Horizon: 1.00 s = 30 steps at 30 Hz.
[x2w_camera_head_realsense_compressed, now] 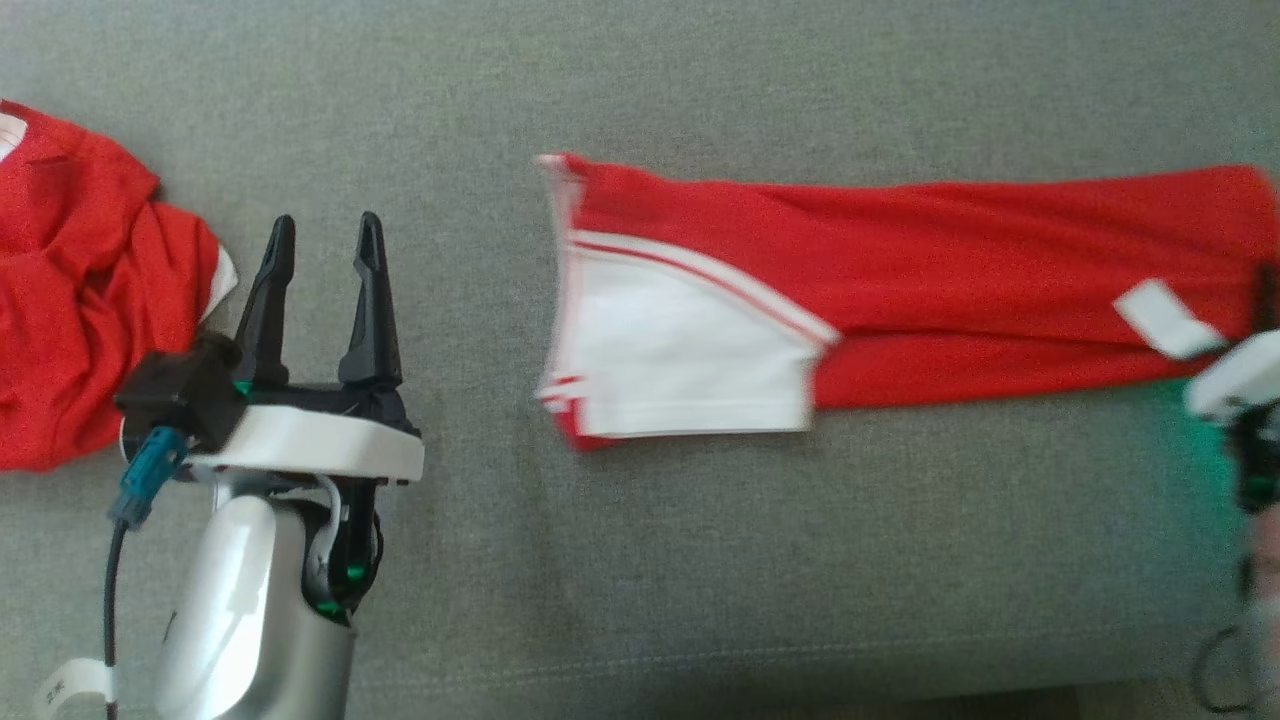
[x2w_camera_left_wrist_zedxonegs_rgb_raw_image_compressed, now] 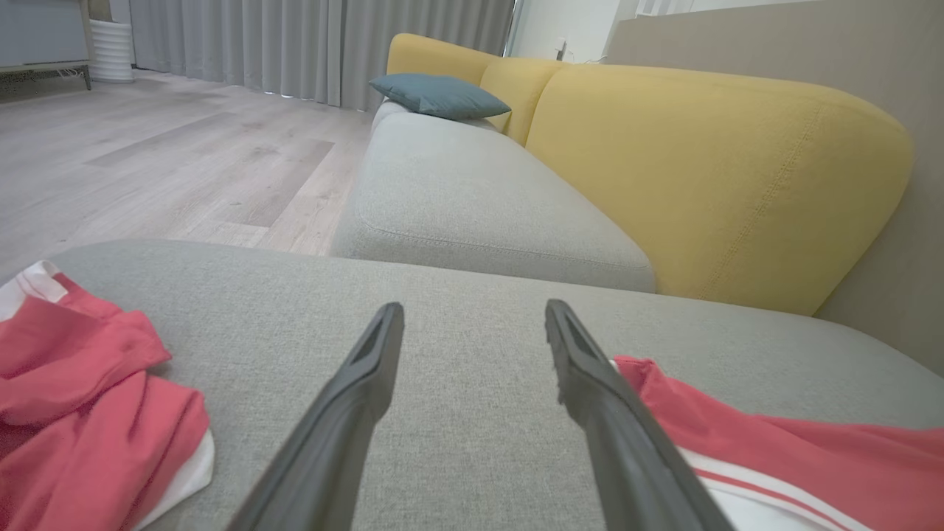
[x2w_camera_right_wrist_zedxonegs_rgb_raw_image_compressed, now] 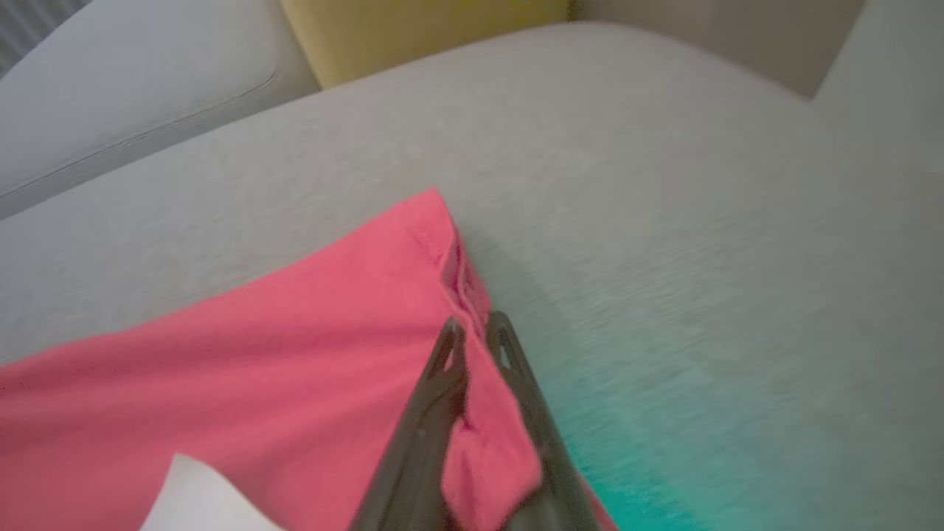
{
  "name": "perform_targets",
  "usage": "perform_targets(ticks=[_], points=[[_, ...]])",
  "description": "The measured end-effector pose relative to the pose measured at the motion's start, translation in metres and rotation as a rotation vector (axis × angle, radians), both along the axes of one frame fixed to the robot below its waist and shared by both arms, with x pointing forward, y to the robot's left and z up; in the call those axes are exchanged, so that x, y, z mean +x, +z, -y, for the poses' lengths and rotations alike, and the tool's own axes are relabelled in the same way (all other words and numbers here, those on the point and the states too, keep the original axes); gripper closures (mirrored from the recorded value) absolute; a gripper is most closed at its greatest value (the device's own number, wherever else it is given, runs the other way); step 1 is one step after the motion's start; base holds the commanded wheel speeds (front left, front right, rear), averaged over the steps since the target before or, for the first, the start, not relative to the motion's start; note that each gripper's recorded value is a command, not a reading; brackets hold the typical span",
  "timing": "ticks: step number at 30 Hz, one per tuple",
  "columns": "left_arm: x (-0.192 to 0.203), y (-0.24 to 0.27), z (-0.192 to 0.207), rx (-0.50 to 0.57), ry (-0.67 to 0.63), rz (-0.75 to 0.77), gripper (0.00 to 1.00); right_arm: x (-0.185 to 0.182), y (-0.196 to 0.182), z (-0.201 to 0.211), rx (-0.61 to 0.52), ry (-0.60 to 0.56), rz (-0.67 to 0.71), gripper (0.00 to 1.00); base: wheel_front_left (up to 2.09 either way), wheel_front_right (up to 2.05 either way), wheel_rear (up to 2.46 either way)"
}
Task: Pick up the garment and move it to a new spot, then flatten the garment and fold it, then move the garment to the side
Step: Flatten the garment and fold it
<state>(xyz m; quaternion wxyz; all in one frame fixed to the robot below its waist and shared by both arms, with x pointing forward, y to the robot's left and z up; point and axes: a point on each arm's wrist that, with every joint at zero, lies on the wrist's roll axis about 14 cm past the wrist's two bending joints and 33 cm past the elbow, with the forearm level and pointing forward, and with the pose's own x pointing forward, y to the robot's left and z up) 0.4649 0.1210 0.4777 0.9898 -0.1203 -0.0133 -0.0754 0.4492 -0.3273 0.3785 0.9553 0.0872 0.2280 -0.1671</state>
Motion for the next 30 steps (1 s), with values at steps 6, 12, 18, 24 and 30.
perform_targets(ticks=[6, 12, 18, 24, 30], points=[[-0.003, 0.008, -0.001, -0.010, 0.004, 0.017, 0.00, -0.013, 0.023, 0.045, -0.122, -0.084, 0.024, 1.00, 0.00, 0.00, 0.00], [-0.007, 0.020, 0.001, -0.018, 0.003, 0.041, 0.00, -0.005, 0.029, 0.012, -0.095, -0.040, 0.060, 1.00, 0.00, 0.00, 0.00], [-0.023, 0.022, -0.001, -0.015, 0.010, 0.034, 0.00, 0.016, 0.062, -0.039, -0.042, 0.066, 0.168, 1.00, 0.00, 0.00, 0.00], [-0.037, 0.031, -0.003, -0.022, 0.016, 0.050, 0.00, 0.032, 0.114, -0.095, 0.009, 0.216, 0.303, 1.00, 0.00, 0.00, 0.00], [-0.053, 0.033, -0.011, -0.023, 0.040, 0.048, 0.00, 0.020, 0.124, -0.165, 0.148, 0.394, 0.346, 1.00, 0.00, 0.00, 0.00]])
